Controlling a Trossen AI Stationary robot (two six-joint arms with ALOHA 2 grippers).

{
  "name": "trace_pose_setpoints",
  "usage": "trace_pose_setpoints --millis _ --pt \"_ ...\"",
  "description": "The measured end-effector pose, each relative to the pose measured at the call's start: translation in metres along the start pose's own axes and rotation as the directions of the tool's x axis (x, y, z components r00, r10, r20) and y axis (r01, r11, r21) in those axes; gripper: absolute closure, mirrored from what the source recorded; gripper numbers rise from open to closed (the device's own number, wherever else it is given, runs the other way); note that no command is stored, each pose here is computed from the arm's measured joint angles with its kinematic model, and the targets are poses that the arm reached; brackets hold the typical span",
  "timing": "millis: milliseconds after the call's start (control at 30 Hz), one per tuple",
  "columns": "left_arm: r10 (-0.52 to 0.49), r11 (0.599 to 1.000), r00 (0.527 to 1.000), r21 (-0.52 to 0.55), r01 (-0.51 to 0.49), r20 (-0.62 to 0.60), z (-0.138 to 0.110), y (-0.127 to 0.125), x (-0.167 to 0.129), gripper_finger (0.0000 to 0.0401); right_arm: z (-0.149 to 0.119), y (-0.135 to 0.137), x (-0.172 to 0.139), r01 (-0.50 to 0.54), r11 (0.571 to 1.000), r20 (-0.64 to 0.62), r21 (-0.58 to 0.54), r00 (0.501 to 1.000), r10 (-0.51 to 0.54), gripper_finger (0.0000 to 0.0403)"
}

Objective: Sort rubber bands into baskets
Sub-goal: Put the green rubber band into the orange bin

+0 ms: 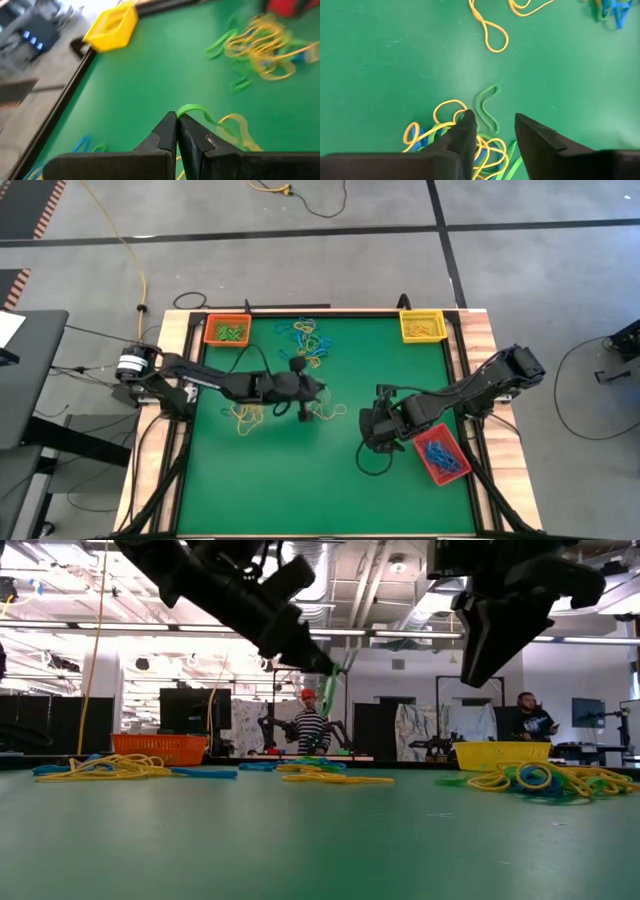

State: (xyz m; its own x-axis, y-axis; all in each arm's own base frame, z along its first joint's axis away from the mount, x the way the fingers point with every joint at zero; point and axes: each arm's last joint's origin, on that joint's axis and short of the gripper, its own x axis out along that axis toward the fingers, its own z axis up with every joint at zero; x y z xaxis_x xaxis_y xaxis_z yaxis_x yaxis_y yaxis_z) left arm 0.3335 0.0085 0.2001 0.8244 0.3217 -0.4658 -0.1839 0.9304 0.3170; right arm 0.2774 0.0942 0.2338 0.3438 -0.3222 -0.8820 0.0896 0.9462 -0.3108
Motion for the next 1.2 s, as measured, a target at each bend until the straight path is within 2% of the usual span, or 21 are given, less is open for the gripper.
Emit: trace_pose_setpoints --millis 100,200,467,567,767,967,1200 --pt "0.034 0.999 0.998 -0.024 -0.035 -0.049 -0.003 0.017 -0.003 0.0401 0.001 0.000 -0.001 0.049 0.999 0.024 0.012 0.999 -0.049 0.0211" --pt "0.109 0.993 0.988 -0.030 -0.113 -0.108 -0.006 0.036 -0.009 0.0401 -0.001 0.002 0.002 0.102 0.994 0.062 0.026 0.993 -0.104 0.0200" --pt "0.274 0.950 0.922 -0.074 -0.304 -0.273 -0.018 0.099 -0.041 0.0401 -0.018 0.012 0.031 0.186 0.982 0.159 0.041 0.969 -0.190 0.0205" --pt "0.327 0.918 0.878 -0.105 -0.383 -0.350 -0.028 0.127 -0.056 0.0401 -0.023 0.012 0.040 0.217 0.974 0.183 0.063 0.957 -0.225 0.0210" --pt "0.405 0.822 0.773 -0.174 -0.542 -0.488 -0.052 0.175 -0.085 0.0401 -0.029 0.012 0.050 0.241 0.970 0.204 0.045 0.948 -0.245 0.0212" --pt "0.400 0.725 0.669 -0.231 -0.649 -0.626 -0.083 0.209 -0.102 0.0401 -0.030 0.011 0.050 0.256 0.966 0.206 0.038 0.944 -0.258 0.0212" --pt "0.299 0.669 0.551 -0.241 -0.704 -0.779 -0.121 0.229 -0.107 0.0401 -0.030 0.013 0.049 0.253 0.967 0.210 0.040 0.944 -0.256 0.0212"
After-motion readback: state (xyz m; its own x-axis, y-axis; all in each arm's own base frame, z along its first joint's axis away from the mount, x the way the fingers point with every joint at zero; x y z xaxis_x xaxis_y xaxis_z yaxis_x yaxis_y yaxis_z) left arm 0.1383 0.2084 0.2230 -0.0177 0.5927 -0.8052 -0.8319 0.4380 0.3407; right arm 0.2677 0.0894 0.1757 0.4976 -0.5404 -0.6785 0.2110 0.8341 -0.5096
